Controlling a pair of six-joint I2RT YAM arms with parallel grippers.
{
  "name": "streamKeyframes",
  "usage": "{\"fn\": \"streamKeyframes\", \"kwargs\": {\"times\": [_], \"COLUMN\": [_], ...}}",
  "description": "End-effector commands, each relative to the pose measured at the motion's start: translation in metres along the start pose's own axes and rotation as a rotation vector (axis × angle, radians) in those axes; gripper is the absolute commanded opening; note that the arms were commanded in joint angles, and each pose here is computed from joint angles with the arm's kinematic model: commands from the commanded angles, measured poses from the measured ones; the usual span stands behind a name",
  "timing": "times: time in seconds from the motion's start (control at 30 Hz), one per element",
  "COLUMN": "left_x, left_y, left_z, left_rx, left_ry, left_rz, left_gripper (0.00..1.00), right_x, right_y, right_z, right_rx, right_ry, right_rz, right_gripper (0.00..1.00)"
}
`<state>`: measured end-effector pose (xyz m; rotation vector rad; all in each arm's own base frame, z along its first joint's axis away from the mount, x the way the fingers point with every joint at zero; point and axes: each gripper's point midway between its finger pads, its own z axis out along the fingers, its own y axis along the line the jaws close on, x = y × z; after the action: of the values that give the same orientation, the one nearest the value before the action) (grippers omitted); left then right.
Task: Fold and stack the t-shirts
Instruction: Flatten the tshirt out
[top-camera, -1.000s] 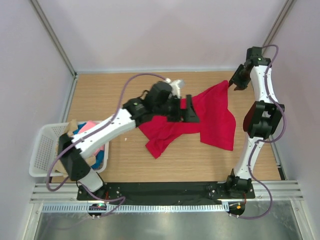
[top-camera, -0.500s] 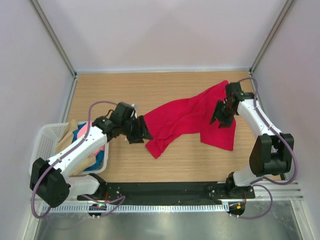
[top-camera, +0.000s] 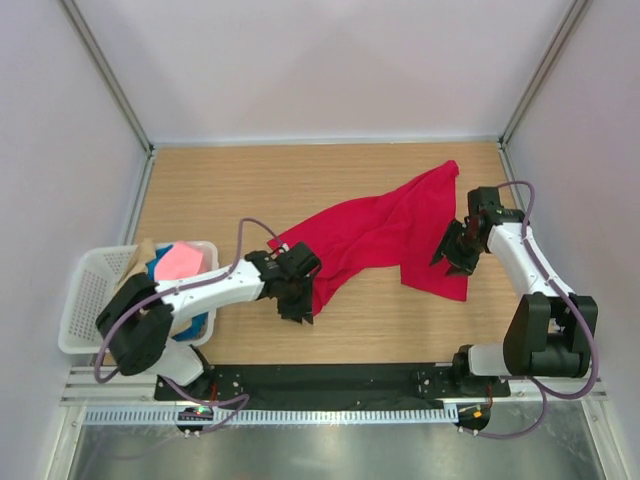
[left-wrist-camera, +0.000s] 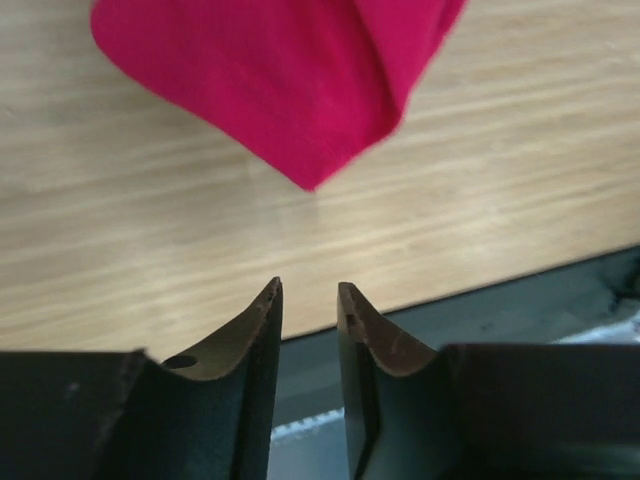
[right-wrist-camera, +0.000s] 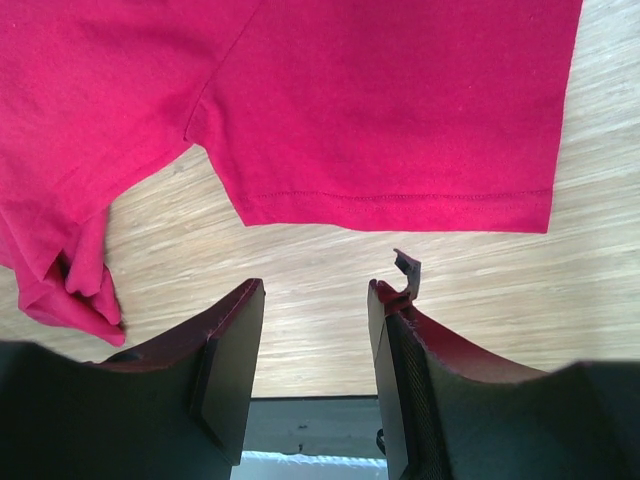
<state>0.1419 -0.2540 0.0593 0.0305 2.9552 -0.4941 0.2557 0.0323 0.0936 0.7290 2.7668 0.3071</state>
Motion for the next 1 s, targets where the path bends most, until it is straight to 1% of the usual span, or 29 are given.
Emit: {"fn": "streamKeyframes", "kwargs": {"times": [0.0,0.07,0.13,0.23,0.27,0.47,0.77,0.87,0.97], "left_x": [-0.027,-0.035,-0.036,-0.038,-0.04,-0.032,-0.029,-0.031,-0.036], "left_y": [0.003,-0.002,-0.003,-0.009,-0.01,-0.001,0.006,0.011,0.016], "left_z": [0.009,0.012,0.018,0.025,0.025,0.038,0.056,0.061,0.06], "left_rx": [-0.092,-0.095,-0.11,-0.102,-0.103,-0.145,-0.163,-0.168,-0.172], "left_ry": [-0.079,-0.094,-0.076,-0.06,-0.06,-0.012,0.012,0.014,0.009], "left_rz": [0.071,0.088,0.092,0.098,0.101,0.109,0.12,0.118,0.116], "left_gripper": [0.28,0.27,0.28,0.35,0.36,0.37,0.39,0.34,0.17], "right_x": [-0.01,-0.012,-0.011,-0.009,-0.008,-0.011,-0.012,-0.011,-0.008], "right_y": [0.004,-0.001,-0.003,-0.007,-0.009,-0.013,-0.022,-0.03,-0.04], "right_z": [-0.015,-0.017,-0.019,-0.018,-0.018,-0.022,-0.016,-0.011,-0.007], "right_rx": [-0.011,0.014,0.016,0.027,0.032,0.036,0.069,0.096,0.133], "right_ry": [-0.04,-0.049,-0.054,-0.06,-0.058,-0.064,-0.054,-0.046,-0.031], "right_rz": [-0.016,-0.019,-0.015,-0.011,-0.008,-0.009,0.022,0.032,0.046], "right_gripper": [0.53,0.52,0.52,0.52,0.52,0.53,0.53,0.53,0.53]}}
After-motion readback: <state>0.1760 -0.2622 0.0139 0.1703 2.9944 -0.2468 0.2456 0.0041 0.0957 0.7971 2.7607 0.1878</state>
